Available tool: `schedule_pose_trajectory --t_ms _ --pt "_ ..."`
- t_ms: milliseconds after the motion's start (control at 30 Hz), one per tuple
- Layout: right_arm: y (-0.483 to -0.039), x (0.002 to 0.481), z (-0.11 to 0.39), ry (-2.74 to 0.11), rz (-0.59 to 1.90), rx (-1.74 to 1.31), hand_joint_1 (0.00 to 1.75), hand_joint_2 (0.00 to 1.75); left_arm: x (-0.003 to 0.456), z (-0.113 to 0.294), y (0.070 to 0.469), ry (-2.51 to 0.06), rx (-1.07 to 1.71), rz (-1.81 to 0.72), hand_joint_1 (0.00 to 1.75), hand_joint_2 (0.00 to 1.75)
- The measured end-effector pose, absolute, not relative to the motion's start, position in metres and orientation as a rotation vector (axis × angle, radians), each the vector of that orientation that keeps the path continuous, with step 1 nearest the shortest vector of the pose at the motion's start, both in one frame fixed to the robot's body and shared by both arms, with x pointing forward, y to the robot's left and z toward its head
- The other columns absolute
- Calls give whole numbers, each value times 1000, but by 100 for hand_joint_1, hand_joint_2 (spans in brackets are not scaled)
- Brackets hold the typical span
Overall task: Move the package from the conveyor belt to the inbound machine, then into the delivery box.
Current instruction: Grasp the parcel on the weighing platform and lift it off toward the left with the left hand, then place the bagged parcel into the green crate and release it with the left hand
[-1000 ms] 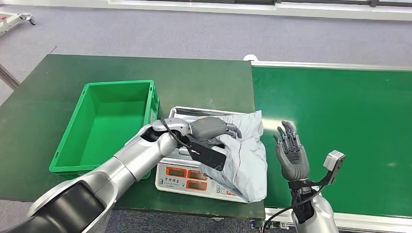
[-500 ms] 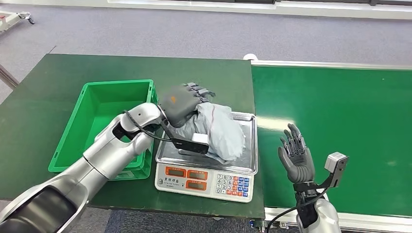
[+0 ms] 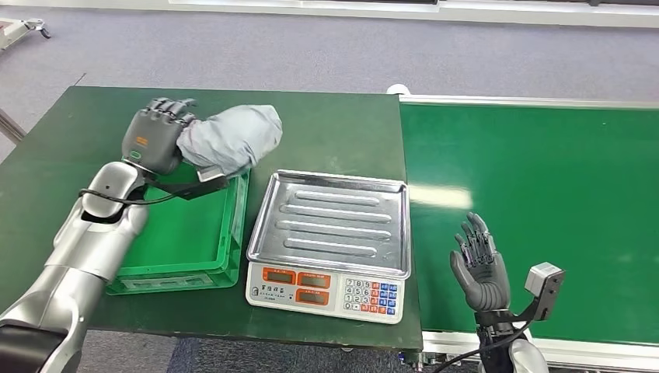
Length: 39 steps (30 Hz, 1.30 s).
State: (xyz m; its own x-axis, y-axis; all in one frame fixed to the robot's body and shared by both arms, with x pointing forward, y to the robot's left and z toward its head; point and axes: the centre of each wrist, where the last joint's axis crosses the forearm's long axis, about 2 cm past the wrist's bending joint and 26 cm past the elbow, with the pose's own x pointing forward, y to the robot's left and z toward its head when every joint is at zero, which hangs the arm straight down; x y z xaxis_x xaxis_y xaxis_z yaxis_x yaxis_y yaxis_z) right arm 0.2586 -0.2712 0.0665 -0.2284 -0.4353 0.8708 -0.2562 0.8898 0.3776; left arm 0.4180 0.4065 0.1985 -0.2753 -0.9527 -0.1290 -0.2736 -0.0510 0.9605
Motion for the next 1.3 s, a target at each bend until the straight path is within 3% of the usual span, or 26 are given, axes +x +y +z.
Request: schedule_pose_trajectory --t_ms 333,367,467,500,700,967,1300 --pt "-269 254 65 -1818 -194 507 0 175 397 206 474 -1501 1477 -1116 175 175" --pt "-269 254 66 -1820 -195 506 0 175 393 203 480 -1479 1486 -1107 139 175" --pt "-269 254 66 -1821 -200 506 0 175 380 191 491 -1410 1480 -1074 8 175" --pt "-269 254 66 -1821 -200 507 0 175 375 185 494 -1389 1454 -1070 0 175" --pt "-268 259 70 -1825 -174 507 0 175 346 142 496 -1368 1211 -1110 0 175" --pt "-265 273 80 -1846 -118 483 0 175 341 114 444 -1519 848 -962 0 175" --pt "-249 301 102 -1856 -25 453 0 175 347 127 348 -1819 -136 -488 0 175"
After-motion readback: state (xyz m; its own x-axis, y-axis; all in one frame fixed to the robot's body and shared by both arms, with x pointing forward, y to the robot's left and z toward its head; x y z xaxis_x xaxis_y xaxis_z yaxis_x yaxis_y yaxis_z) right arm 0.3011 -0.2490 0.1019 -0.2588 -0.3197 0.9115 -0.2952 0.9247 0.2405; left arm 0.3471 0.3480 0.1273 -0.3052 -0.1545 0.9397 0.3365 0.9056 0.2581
